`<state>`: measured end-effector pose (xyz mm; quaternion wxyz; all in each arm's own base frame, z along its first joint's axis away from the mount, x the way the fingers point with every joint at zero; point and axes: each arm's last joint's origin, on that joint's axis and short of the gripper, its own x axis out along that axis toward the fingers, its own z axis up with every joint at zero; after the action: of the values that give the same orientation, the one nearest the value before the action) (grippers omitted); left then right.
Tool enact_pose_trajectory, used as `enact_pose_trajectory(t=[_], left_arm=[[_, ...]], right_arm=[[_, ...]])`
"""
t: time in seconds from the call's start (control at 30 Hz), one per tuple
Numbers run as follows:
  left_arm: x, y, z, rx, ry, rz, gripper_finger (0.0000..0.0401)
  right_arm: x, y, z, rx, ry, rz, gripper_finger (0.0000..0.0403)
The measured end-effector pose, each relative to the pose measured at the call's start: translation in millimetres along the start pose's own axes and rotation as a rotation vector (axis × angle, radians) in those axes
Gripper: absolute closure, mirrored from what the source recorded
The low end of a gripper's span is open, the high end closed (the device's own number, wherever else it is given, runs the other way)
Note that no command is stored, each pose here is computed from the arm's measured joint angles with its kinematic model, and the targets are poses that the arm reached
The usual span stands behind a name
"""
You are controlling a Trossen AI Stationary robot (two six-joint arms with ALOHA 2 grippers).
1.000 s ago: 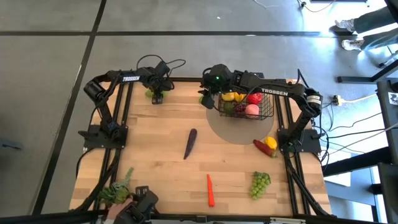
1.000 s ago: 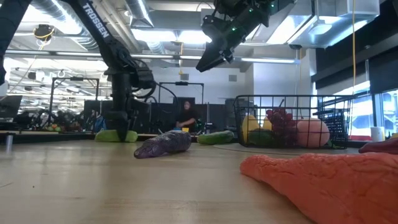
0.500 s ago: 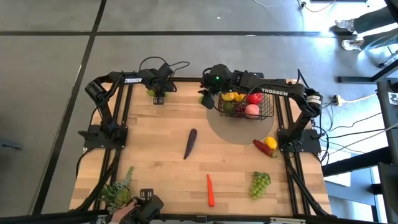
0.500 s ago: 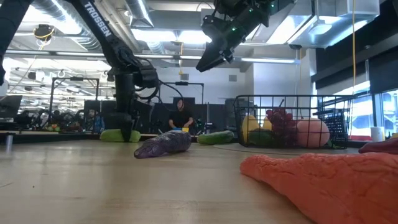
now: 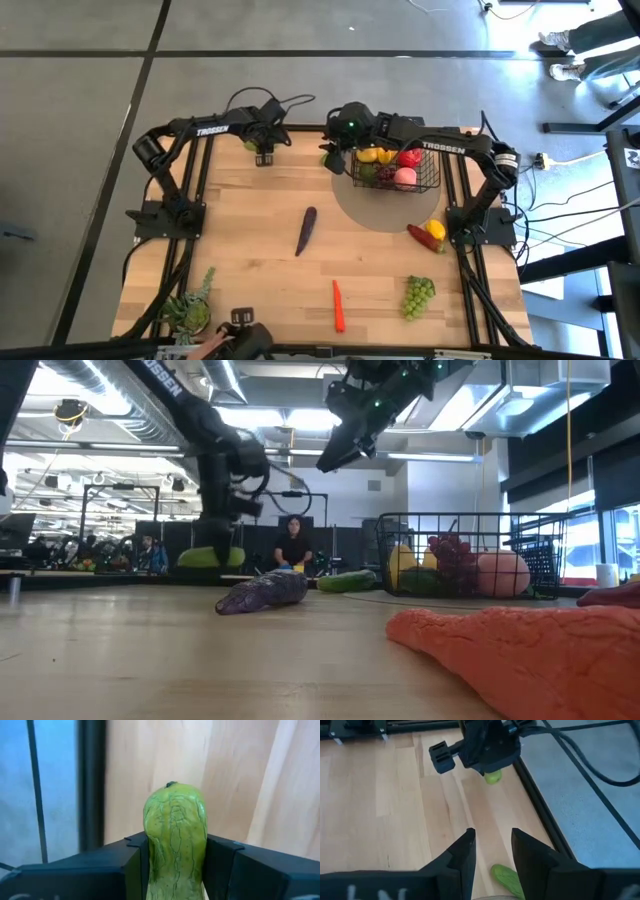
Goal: Build produce basket
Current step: Put the left green cucumber into the black wire basket
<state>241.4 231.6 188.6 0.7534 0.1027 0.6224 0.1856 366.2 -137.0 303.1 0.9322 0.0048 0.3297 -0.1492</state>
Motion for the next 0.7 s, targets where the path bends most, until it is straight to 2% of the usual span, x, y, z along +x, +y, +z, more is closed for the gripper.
enact_pose_trajectory(t=[0.17,0.37,0.57,0.7], left_arm=[[-26,9,17,-0.063,-0.062,0.009,0.0298],[-64,22,42,-0.140,-0.269,-0.049,0.0298],[-92,25,71,-0.178,-0.532,-0.163,0.0298],[-105,17,91,-0.190,-0.760,-0.306,0.0298]], right_arm=[[-26,-2,12,-0.001,-0.057,-0.016,0.0283],[-74,-5,19,0.005,-0.095,-0.105,0.0283],[-114,-8,17,0.014,-0.083,-0.209,0.0283],[-131,-10,14,0.020,-0.070,-0.300,0.0283]])
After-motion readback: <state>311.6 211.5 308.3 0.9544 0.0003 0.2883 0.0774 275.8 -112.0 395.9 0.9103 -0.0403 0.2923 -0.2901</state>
